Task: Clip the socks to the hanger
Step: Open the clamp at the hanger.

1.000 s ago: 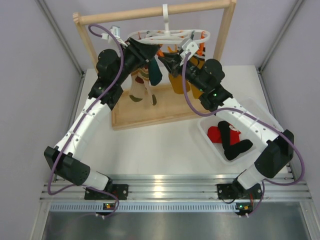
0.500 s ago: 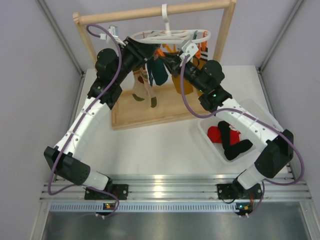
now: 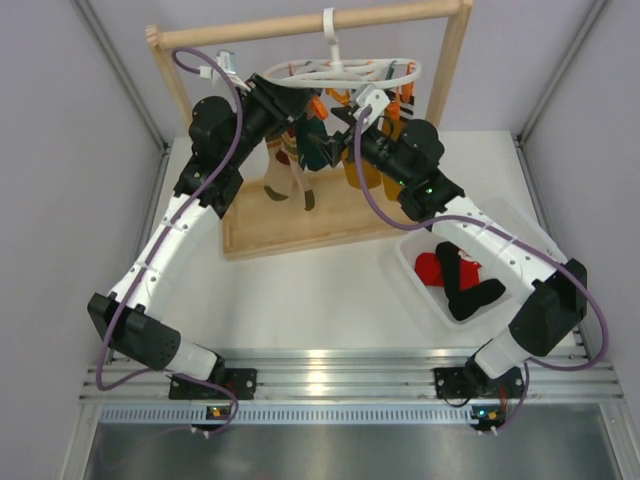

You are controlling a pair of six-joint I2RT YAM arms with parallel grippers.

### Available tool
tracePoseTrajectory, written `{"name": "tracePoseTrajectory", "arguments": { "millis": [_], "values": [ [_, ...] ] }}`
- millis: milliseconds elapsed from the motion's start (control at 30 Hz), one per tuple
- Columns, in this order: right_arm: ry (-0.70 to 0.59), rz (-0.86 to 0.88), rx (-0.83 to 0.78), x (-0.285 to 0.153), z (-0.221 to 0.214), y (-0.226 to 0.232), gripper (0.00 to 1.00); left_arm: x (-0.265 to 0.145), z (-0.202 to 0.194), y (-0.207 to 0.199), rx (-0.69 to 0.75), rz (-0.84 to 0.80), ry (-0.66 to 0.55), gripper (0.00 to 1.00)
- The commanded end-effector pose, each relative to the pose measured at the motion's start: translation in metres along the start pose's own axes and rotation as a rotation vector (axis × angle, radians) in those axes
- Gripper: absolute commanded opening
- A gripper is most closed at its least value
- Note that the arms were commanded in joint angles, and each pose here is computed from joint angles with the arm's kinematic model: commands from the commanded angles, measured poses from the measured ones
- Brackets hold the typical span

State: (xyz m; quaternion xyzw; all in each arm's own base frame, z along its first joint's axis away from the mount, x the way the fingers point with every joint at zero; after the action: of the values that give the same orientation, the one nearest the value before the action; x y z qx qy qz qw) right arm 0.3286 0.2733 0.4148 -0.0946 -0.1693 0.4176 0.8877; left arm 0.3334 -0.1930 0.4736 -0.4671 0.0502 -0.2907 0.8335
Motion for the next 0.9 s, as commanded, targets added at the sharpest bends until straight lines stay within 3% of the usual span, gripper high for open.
{"name": "tracePoseTrajectory", "arguments": {
  "millis": [0, 333, 767, 867],
  "values": [
    [-0.065, 0.008, 0.017, -0.006, 0.028, -0.006, 0.66, -0.003, 0.016, -0.018, 0.045, -0.081, -0.058, 0.00],
    [-0.155, 0.050, 0.036, 0.017, 0.056, -0.014, 0.56, -0.013, 0.010, -0.016, 0.190, -0.251, -0.059, 0.00],
    [-0.095, 0.020, -0.053, 0.022, 0.042, -0.020, 0.47, -0.006, 0.011, -0.014, 0.184, -0.295, -0.053, 0.00],
    [-0.074, 0.013, -0.053, 0.020, 0.040, -0.021, 0.51, -0.007, 0.012, -0.014, 0.190, -0.291, -0.060, 0.00]
  ]
}}
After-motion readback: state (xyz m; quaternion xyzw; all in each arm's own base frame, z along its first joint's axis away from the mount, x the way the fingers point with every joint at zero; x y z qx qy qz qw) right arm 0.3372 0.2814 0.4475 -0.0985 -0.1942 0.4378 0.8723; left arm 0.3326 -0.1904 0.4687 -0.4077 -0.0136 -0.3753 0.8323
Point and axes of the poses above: each gripper's point midway between its finger pads, its own x axis out along the fingers, its own y axis along the line the jaws close on, z = x × y, the point moved 9 cm from there along -x, back along the fingers, and after that the axes turned 5 degrees about -x, right-handed, at the moved point
